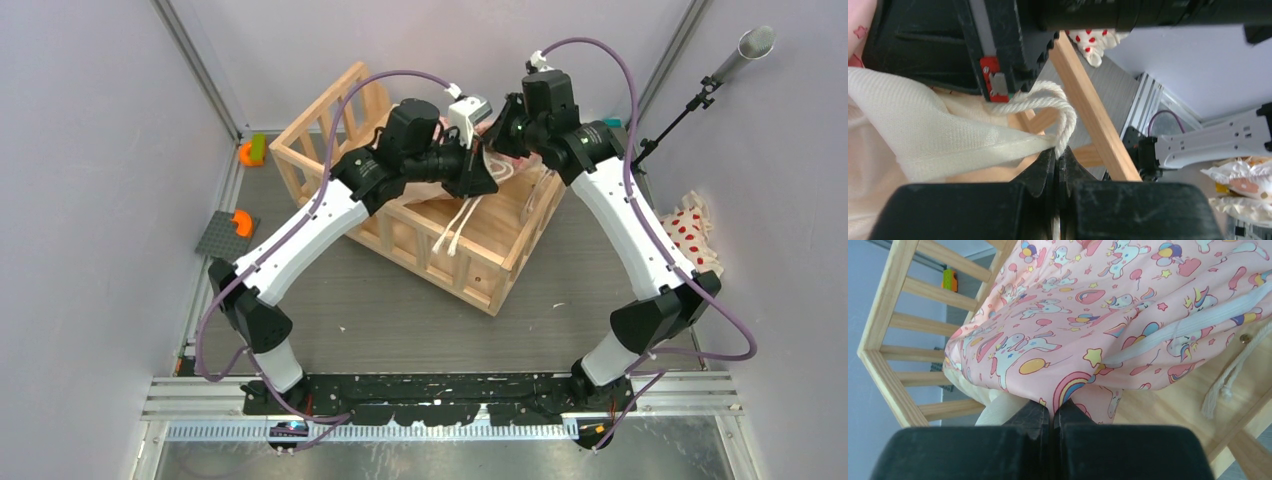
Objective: Set up the pet bed
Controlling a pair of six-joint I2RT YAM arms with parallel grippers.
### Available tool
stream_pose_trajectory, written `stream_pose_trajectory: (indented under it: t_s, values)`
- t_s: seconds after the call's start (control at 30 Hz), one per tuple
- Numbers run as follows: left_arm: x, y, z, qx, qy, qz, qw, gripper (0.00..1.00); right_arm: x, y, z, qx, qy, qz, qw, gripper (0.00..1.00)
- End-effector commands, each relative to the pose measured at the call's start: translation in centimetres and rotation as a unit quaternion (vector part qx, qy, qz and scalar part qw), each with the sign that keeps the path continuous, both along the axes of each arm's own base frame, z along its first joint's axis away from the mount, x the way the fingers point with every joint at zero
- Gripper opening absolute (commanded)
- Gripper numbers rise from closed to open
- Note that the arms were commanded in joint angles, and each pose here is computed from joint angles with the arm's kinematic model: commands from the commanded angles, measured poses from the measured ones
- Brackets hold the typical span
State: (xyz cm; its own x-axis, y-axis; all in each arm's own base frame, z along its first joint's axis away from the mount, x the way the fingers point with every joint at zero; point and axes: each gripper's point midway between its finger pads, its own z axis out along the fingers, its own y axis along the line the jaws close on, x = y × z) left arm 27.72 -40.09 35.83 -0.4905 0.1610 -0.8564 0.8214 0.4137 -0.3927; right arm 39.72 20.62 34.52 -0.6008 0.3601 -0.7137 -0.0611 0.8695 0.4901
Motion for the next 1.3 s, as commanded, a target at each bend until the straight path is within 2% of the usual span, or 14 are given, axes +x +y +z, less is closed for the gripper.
stream_pose_trajectory:
  t_s: [0.0,0.23,0.4,0.6,0.97,1.13,1.27]
  values:
    - [1.6,-1.5,4.4,-0.06,-0.033,0.02,0.997,0.0,2.0,-0.7,2.7,-0.003,-0.049,-0.015,0.999,0.03]
    - [3.1,-2.4,5.3,-0.068,-0.039,0.034,0.996,0.0,3.0,-1.7,2.4,-0.016,-0.05,-0.029,0.998,0.04]
    - [3.7,-1.9,4.3,-0.055,-0.042,0.053,0.996,0.0,3.3,-2.2,2.4,-0.02,-0.052,-0.033,0.998,0.05]
    - [5.6,-1.4,5.5,-0.062,-0.05,0.074,0.994,0.0,4.4,-2.6,2.8,-0.013,-0.055,-0.04,0.998,0.07]
    - [5.7,-1.9,5.6,-0.07,-0.039,0.072,0.994,0.0,4.9,-2.4,3.0,-0.005,-0.052,-0.033,0.998,0.12]
    - [4.2,-1.4,3.1,-0.069,-0.007,0.061,0.996,0.0,4.1,-2.7,3.2,-0.014,-0.054,-0.027,0.998,0.24]
    - [2.9,-0.6,2.1,-0.068,0.011,0.056,0.996,0.0,3.0,-3.0,3.6,-0.015,-0.053,-0.017,0.998,0.43]
